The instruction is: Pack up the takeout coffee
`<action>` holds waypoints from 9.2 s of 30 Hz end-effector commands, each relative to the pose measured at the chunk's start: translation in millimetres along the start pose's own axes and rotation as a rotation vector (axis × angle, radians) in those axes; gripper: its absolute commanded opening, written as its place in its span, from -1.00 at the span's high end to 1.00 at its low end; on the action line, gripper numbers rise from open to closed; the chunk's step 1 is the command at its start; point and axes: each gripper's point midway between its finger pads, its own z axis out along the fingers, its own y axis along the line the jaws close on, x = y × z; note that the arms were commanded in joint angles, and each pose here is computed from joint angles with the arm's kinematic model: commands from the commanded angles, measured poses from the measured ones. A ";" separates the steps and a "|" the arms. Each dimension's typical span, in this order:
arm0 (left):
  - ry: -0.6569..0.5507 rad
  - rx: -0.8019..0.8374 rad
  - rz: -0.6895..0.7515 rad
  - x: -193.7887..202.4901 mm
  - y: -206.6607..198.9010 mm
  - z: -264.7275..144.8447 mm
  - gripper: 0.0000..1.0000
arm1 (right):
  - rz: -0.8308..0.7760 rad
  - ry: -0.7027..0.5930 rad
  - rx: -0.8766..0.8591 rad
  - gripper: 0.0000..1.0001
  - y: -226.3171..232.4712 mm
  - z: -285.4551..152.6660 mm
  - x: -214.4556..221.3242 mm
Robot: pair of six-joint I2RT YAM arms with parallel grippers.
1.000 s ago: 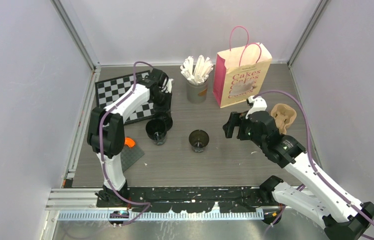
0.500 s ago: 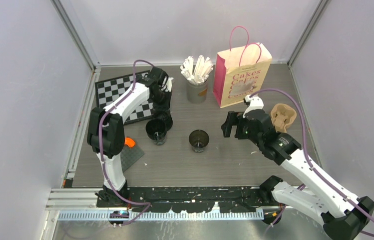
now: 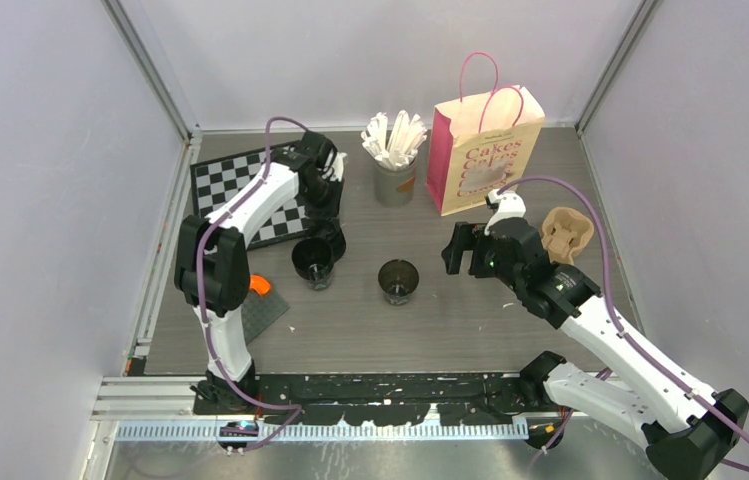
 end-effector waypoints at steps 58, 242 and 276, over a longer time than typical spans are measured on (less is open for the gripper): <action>-0.455 1.180 -0.278 68.3 -190.3 -254.0 1.00 | -0.626 -0.800 -0.992 -0.99 180.1 -68.8 -49.4; -0.780 -0.025 0.120 148.7 -2.8 -203.1 -1.00 | -0.359 0.593 0.070 -0.68 117.6 63.2 52.2; -0.780 -0.029 0.122 148.5 -2.3 -203.3 -0.99 | -0.399 0.619 0.088 -0.69 118.0 69.1 58.2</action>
